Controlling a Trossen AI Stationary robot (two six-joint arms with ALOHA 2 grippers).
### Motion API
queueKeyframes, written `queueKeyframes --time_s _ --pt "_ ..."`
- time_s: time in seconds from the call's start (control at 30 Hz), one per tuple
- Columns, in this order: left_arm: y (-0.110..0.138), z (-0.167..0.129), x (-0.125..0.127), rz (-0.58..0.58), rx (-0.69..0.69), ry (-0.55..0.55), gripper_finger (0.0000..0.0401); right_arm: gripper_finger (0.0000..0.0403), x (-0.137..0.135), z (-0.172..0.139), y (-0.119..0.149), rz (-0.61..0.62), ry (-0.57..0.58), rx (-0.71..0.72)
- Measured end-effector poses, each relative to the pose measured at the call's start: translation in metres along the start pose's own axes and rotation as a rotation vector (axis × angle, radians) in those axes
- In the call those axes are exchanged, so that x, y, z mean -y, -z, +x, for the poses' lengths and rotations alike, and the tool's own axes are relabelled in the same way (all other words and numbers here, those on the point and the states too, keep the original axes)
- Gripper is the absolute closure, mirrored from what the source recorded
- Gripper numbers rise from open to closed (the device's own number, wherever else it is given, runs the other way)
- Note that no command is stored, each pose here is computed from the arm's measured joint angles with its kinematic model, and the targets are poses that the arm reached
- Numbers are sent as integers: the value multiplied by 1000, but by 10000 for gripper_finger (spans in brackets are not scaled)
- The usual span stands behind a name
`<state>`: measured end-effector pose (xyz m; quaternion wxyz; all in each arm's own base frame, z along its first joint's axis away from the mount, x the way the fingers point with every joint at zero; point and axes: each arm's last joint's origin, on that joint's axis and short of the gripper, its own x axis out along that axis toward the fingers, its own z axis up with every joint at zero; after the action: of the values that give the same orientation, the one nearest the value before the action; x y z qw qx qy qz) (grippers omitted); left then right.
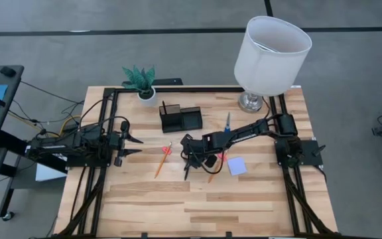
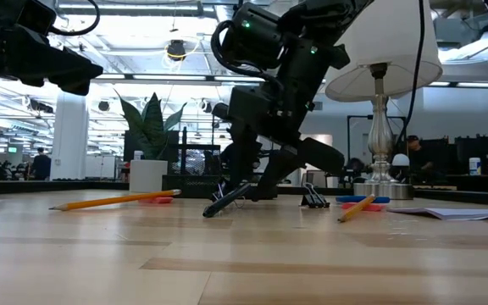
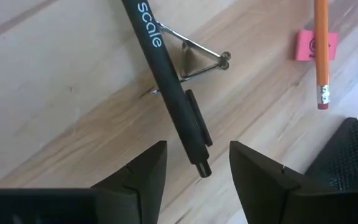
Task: Pick and place office supplies into organizer
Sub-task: Put the black pen into the black desk organizer
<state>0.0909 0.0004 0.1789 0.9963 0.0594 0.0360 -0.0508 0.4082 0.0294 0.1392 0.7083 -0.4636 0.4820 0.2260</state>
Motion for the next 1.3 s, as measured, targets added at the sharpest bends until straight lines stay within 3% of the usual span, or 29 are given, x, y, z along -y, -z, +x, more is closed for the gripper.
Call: queueKeyframes --time_s 0.8,1.3 --pt "0 0 0 -8 0 -1 257 243 0 -1 -4 -31 14 23" --pt "0 0 0 -13 0 -1 257 339 -2 -1 -7 -38 11 30"
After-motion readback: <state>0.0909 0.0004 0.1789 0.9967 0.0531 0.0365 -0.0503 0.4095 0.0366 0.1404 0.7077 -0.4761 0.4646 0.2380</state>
